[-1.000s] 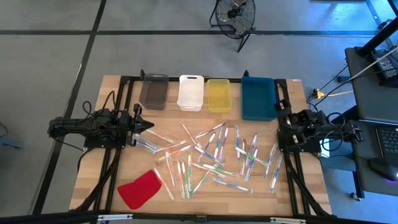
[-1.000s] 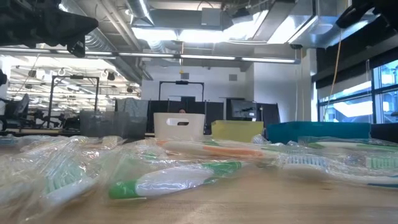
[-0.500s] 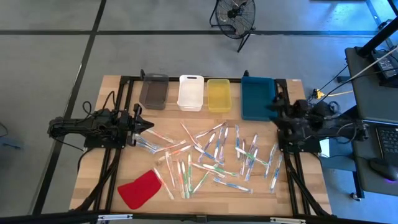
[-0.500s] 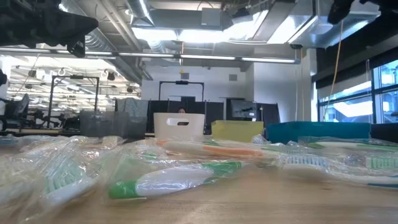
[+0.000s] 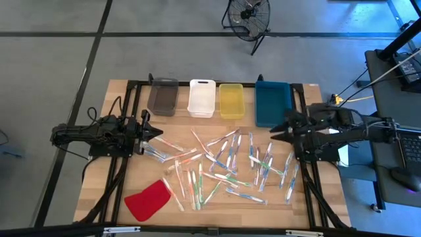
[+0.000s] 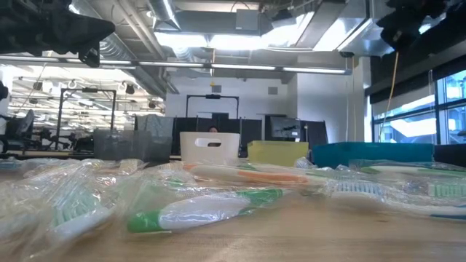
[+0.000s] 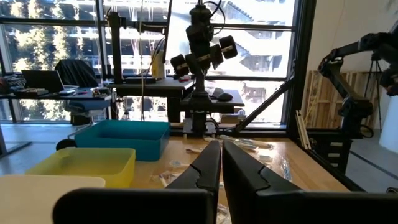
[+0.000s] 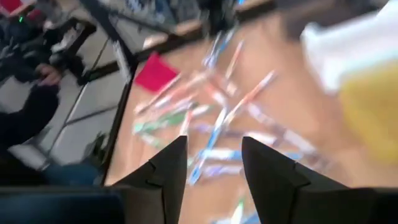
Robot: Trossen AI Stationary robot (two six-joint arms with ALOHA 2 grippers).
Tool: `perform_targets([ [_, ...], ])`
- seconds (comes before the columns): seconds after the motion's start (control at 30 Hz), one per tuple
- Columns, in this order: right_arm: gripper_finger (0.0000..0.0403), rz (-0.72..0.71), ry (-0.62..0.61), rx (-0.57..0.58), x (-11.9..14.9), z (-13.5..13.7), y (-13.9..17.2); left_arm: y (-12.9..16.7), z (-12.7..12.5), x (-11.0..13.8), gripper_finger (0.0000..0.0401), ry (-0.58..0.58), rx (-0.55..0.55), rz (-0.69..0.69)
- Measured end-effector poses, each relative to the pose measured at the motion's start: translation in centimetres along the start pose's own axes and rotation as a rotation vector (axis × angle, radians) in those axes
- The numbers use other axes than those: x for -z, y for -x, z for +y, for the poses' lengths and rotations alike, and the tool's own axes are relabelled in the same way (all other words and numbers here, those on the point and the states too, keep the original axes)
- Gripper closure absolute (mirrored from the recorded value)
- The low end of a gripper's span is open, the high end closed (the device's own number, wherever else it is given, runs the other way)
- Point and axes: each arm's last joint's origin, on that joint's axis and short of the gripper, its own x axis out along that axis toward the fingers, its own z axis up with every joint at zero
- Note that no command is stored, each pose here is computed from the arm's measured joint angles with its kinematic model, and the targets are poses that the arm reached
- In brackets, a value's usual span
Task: Pick & Place Toothbrushes
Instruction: Put the green toothbrush into the blue bin
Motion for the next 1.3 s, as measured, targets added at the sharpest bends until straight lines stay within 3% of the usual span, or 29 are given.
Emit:
perform_targets([
  [0.17,0.0222,0.186,-0.085,-0.028,0.4,0.2,-2.5,0.0,0.0,0.0,0.039,0.0,0.0,0.0],
  [0.4,0.019,0.453,-0.168,0.054,2.1,0.3,-5.7,0.0,0.0,0.0,0.0389,0.0,0.0,0.0],
  [0.73,0.0218,0.64,-0.212,0.148,4.0,1.3,-8.9,0.0,0.0,0.0,0.0389,0.0,0.0,0.0],
  [0.93,0.0216,0.677,-0.106,0.235,5.4,2.1,-10.4,0.0,0.0,0.0,0.0391,0.0,0.0,0.0],
  [1.3,0.0163,0.753,0.074,0.347,7.7,2.9,-12.7,0.0,0.0,0.0,0.0391,0.0,0.0,0.001],
])
